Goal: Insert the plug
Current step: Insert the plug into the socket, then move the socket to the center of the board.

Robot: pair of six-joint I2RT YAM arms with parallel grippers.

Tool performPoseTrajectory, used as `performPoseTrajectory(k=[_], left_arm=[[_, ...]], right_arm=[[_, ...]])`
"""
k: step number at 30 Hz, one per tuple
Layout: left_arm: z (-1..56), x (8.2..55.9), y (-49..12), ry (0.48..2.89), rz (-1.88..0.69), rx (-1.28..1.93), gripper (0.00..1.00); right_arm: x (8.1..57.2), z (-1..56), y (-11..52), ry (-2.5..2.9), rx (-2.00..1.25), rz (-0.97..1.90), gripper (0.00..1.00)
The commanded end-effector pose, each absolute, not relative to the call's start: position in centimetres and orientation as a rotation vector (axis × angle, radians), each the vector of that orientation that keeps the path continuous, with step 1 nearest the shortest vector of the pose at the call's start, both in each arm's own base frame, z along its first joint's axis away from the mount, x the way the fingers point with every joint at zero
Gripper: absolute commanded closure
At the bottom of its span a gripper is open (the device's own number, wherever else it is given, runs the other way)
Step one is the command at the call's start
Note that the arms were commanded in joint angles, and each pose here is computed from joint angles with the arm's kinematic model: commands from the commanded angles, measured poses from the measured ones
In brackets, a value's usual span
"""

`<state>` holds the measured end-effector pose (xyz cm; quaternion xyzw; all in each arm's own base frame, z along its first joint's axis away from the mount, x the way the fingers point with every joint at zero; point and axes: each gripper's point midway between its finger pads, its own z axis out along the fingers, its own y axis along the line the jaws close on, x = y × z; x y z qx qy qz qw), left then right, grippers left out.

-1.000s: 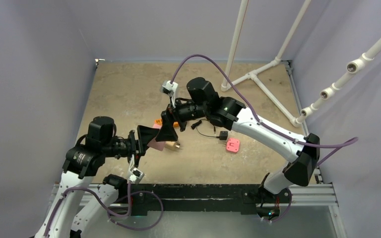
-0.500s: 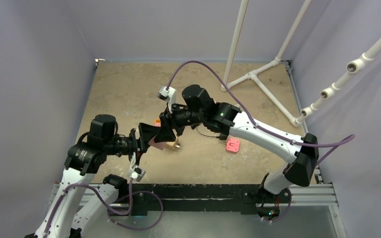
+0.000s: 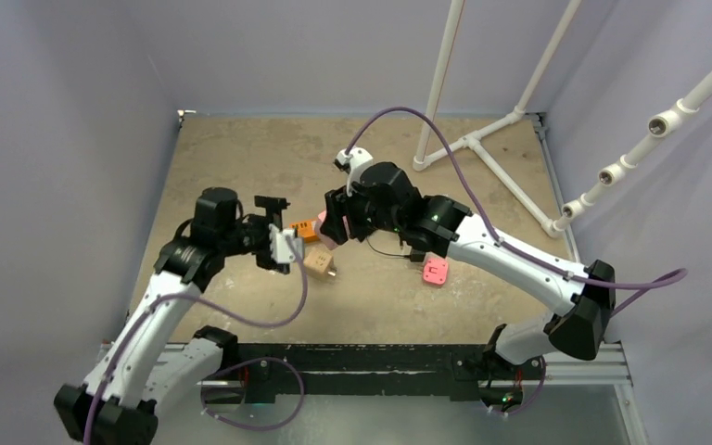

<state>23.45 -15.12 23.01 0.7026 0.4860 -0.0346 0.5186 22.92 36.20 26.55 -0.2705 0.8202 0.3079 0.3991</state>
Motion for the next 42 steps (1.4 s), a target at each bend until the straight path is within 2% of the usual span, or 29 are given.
performPoseTrajectory(k=[1,6,15,22,29,34,42], left_arm=[[20.2,27.3,-14.1,1.629,-0.176,1.404,0.02],[18.7,30.0,-14.2,1.849,-0.270,1.238,0.03],[17.0,34.2,-12.1,2.029,-0.431,0.904,0.03],[15.8,34.5,-12.6,1.983,-0.469,0.952,0.05],[12.8,34.6,-13.4,2.018,-0.519,1.042,0.15],[10.1,33.7,-14.7,1.991,-0.458,1.207,0.13],[7.7,34.9,-14.3,1.955,-0.387,1.311,0.11]], right_arm=[[26.9,26.8,34.0,2.105,-0.421,0.648,1.00],[29.3,25.6,33.9,2.155,-0.272,0.567,1.00],[32.9,21.8,33.9,2.199,-0.104,0.411,1.00],[36.5,20.0,33.0,2.197,-0.034,0.403,1.00],[39.0,20.2,32.3,2.173,-0.019,0.401,1.00],[39.4,17.4,32.5,2.207,0.035,0.368,1.00],[39.5,16.3,34.0,2.223,0.039,0.399,1.00]])
